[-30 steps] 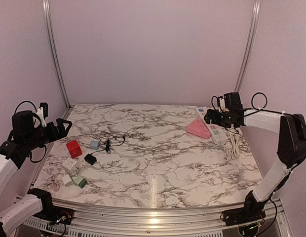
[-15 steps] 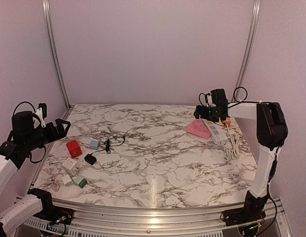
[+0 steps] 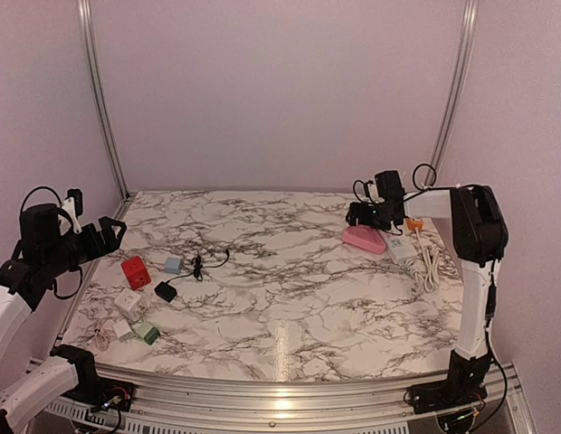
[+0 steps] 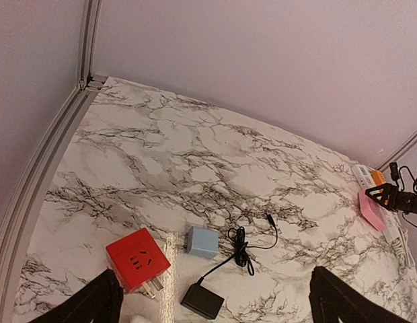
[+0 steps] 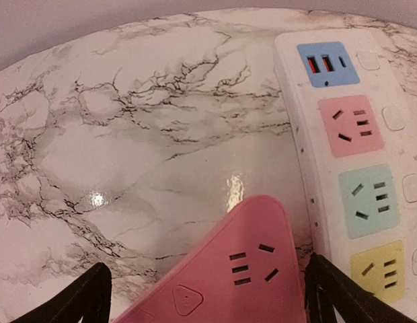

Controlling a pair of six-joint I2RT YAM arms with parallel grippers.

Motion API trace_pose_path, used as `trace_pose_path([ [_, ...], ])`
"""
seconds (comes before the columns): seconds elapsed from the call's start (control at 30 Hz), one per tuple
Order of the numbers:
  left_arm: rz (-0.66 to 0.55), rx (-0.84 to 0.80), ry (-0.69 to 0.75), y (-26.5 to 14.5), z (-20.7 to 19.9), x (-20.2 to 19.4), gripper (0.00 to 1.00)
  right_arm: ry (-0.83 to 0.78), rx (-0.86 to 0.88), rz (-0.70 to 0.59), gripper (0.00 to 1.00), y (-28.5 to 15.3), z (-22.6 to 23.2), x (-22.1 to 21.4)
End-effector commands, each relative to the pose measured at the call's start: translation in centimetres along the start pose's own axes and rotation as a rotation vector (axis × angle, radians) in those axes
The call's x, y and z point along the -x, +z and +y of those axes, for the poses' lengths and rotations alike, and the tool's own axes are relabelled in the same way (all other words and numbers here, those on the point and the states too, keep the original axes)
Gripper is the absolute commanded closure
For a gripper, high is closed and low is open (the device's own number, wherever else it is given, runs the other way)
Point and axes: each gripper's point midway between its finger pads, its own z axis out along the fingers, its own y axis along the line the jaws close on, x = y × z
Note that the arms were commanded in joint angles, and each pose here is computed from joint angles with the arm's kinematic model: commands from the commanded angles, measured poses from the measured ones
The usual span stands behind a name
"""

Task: Insert the plug
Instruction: Move the socket to the corner of the board.

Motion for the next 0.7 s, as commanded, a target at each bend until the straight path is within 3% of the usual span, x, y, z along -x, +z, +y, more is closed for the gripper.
trace_pose_path([
  [0.0, 0.004, -0.001, 0.006, -0.3, 0.0, -0.1, 0.01, -0.021, 0.042, -0.007, 0.05, 1.0, 1.0, 0.7],
  [0.33, -0.024, -0.011, 0.008, -1.0, -0.2, 0.2, 0.01, -0.008, 0.140, 0.057, 0.02, 1.8, 2.2, -2.6],
  [0.67, -0.025, -0.015, 0.006, -1.0, -0.3, 0.3, 0.01, -0.224, 0.321, 0.121, 0.03, 0.3, 10.2, -6.0],
])
